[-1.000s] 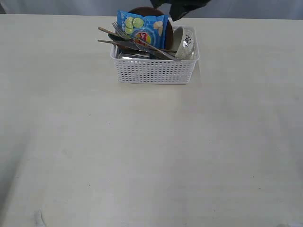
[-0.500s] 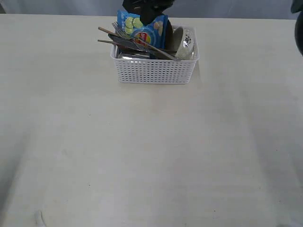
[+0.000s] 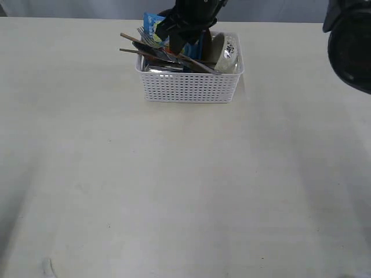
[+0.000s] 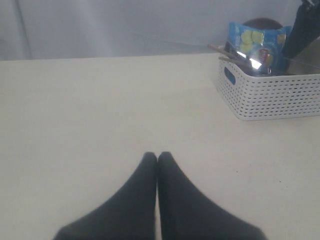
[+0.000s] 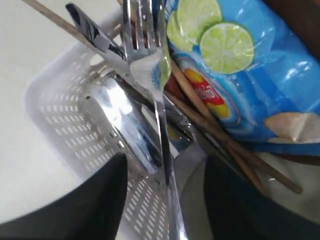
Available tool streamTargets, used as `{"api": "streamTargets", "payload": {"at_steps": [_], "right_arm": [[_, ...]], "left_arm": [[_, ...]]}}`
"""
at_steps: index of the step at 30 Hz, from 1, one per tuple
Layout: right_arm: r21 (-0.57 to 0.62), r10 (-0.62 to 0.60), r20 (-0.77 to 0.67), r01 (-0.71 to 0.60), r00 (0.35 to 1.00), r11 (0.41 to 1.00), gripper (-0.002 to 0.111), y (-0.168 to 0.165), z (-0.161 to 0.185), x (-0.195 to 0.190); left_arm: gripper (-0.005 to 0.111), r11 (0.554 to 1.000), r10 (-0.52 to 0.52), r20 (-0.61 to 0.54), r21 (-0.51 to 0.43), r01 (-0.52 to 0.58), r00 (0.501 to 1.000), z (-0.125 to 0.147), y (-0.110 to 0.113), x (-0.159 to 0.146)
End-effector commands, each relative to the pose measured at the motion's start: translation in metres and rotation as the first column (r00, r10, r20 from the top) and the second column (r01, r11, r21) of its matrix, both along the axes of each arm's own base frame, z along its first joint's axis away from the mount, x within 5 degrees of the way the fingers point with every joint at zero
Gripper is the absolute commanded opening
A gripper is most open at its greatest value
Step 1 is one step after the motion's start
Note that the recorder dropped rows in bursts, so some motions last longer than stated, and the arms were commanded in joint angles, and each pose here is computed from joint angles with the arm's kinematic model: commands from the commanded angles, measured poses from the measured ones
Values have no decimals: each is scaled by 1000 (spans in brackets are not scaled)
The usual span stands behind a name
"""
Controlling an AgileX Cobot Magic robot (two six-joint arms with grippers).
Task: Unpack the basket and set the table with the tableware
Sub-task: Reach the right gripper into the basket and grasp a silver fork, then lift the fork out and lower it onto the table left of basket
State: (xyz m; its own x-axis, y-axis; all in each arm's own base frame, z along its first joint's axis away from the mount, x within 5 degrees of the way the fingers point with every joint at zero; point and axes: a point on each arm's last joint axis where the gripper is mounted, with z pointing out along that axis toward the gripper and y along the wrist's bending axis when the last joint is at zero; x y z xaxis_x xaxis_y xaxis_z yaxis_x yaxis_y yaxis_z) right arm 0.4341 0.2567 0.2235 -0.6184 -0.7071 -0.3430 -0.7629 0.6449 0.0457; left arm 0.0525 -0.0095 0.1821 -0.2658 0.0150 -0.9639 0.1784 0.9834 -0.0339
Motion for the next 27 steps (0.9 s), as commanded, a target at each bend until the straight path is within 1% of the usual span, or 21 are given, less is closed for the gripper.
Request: {"api": "streamTargets", "payload": {"at_steps": [1, 4, 6, 7, 8, 11, 12, 13, 15, 16, 18, 20, 23, 25, 27], "right_arm": [[-19, 19, -25, -20, 1000, 1000, 46, 2, -17, 3], [-24, 23, -43, -24, 999, 999, 45, 3, -26, 4], [-28, 31, -47, -32, 998, 999, 29, 3, -30, 5], [-26, 41, -41, -42, 998, 999, 11, 3, -28, 4], [-21, 44, -29, -44, 999, 999, 0, 2, -21, 4], [-2, 47, 13, -47, 999, 999, -1, 0, 2, 0], [12, 47, 40, -47, 998, 999, -1, -1, 17, -3], [19, 44, 54, -45, 998, 999, -1, -2, 25, -5], [53, 20, 80, -24, 997, 998, -1, -4, 47, -10], [83, -16, 86, 9, 996, 997, -1, -6, 60, -14], [118, -51, 83, 41, 995, 992, -1, -5, 72, -19], [163, -97, 53, 87, 994, 983, -1, 2, 79, -26], [230, -162, -44, 168, 986, 959, -1, 15, 84, -41], [240, -164, -89, 181, 982, 954, -1, 29, 83, -54], [223, -185, -120, 208, 975, 952, -1, 40, 80, -66]], "left_arm": [[0, 1000, -4, 11, 2, 4, 1000, 0, 0, 0], [0, 1000, -4, 11, 2, 4, 1000, 0, 0, 0], [0, 1000, -4, 11, 2, 4, 1000, 0, 0, 0], [0, 1000, -4, 11, 2, 4, 1000, 0, 0, 0], [0, 1000, -4, 11, 2, 4, 1000, 0, 0, 0], [0, 1000, -4, 11, 2, 4, 1000, 0, 0, 0], [0, 1000, -4, 11, 2, 4, 1000, 0, 0, 0], [0, 1000, -4, 11, 2, 4, 1000, 0, 0, 0], [0, 1000, -4, 11, 2, 4, 1000, 0, 0, 0], [0, 1000, -4, 11, 2, 4, 1000, 0, 0, 0], [0, 1000, -4, 11, 2, 4, 1000, 0, 0, 0], [0, 1000, -4, 11, 2, 4, 1000, 0, 0, 0], [0, 1000, -4, 11, 2, 4, 1000, 0, 0, 0], [0, 1000, -4, 11, 2, 4, 1000, 0, 0, 0], [0, 1000, -4, 11, 2, 4, 1000, 0, 0, 0]]}}
